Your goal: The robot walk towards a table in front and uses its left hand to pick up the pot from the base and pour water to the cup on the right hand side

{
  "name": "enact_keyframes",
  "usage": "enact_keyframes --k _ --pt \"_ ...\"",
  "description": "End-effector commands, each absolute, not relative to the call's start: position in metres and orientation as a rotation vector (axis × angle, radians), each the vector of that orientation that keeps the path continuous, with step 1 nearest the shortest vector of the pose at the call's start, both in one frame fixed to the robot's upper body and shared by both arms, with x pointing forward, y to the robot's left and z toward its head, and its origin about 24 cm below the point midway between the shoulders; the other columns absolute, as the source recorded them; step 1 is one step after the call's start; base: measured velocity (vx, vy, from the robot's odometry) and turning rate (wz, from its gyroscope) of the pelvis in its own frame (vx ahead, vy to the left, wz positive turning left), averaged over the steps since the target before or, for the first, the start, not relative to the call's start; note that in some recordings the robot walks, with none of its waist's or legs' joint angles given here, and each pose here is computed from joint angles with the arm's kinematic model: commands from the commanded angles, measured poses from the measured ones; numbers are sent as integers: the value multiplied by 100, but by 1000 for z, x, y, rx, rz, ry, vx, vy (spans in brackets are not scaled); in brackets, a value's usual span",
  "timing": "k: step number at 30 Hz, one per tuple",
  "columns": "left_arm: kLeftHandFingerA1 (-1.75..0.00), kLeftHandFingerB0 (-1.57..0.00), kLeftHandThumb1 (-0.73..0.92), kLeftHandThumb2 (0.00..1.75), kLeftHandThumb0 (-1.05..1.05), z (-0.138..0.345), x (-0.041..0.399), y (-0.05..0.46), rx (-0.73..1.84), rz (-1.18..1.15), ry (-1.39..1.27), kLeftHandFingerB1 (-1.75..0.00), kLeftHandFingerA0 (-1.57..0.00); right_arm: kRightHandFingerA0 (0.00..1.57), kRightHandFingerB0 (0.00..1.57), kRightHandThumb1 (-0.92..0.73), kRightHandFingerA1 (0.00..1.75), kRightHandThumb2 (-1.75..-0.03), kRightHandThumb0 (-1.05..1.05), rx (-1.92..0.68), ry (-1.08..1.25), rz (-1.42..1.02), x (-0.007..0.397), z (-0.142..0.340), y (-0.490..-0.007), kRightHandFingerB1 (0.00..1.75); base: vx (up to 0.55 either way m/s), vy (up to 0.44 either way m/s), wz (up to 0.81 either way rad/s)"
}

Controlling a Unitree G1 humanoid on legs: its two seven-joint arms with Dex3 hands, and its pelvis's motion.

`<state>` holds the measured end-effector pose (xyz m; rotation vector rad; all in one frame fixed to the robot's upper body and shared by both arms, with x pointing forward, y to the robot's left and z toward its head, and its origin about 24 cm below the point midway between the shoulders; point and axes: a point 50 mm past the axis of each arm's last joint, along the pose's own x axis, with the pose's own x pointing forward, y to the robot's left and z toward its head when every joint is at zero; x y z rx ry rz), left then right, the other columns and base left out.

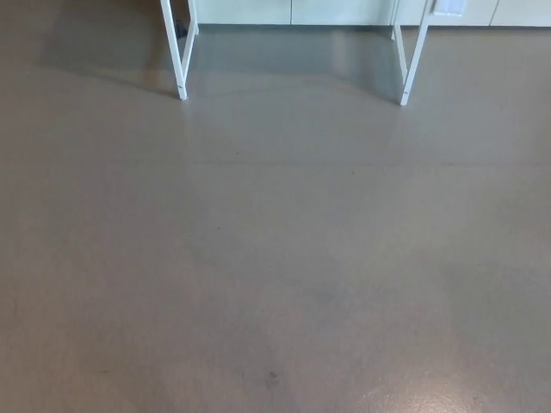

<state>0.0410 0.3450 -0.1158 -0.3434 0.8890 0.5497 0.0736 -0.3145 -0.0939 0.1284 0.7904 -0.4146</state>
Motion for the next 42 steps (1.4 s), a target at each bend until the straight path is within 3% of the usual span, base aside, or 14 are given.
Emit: enact_keyframes --k 1,2,6,7,11,15,16,19,20,21,22,38,39,42 --pt "-37 -25 53 56 -31 -100 56 359 -413 494 717 -30 -35 41 16 -40 63 -87 4 278 726 -430 77 -89 -309 52 0 0 0" --pt "-38 -30 50 55 -28 -99 60 359 -411 483 706 -31 -38 48 24 -56 50 -56 2 275 722 -434 80 -89 -311 36 0 0 0" --pt "-38 -28 51 55 -29 -96 72 357 -370 447 682 -31 -41 49 27 -56 52 -56 3 277 701 -441 89 -87 -315 38 0 0 0" --pt "-34 -29 54 57 -28 -94 76 358 -360 430 679 -30 -35 38 15 -38 62 -85 2 287 697 -440 91 -86 -314 51 0 0 0" --pt "-33 -29 52 56 -28 -93 84 355 -322 387 677 -31 -35 33 13 -41 59 -87 3 268 692 -430 96 -83 -314 49 55 -24 7" --pt "-33 -27 52 57 -32 -98 85 346 -268 350 692 -31 -34 36 14 -38 60 -85 1 290 703 -433 97 -83 -315 49 -24 -55 9" --pt "-33 -29 53 57 -31 -101 85 338 -253 332 698 -31 -34 60 11 -39 71 -86 1 349 710 -413 97 -84 -308 49 0 0 0" --pt "-33 -25 56 58 -31 -106 80 329 -296 302 704 -30 -30 50 9 -41 67 -86 2 364 737 -386 92 -84 -297 47 59 104 -4" --pt "-38 -24 54 66 -35 -109 75 325 -309 302 711 -35 -27 45 21 -59 49 -57 4 375 754 -381 86 -85 -292 35 12 176 -12" --pt "-38 -24 54 66 -35 -110 73 323 -313 303 713 -35 -27 45 21 -59 49 -57 4 379 760 -380 84 -85 -291 35 112 244 -31" --pt "-37 -25 53 65 -33 -110 71 321 -300 302 722 -35 -28 34 12 -41 60 -88 4 360 758 -366 81 -84 -291 50 190 304 -46" --pt "-33 -28 54 56 -28 -102 45 337 -289 375 708 -30 -36 44 9 -39 64 -85 -2 306 803 -385 53 -93 -303 48 225 83 10" --pt "-34 -29 54 56 -29 -101 45 337 -285 376 708 -31 -38 51 20 -56 50 -55 -4 302 811 -395 51 -96 -306 33 333 -425 -43" --pt "-34 -28 54 56 -28 -102 45 338 -274 384 716 -31 -37 46 19 -55 49 -55 -5 321 806 -402 48 -99 -307 34 359 -332 56"
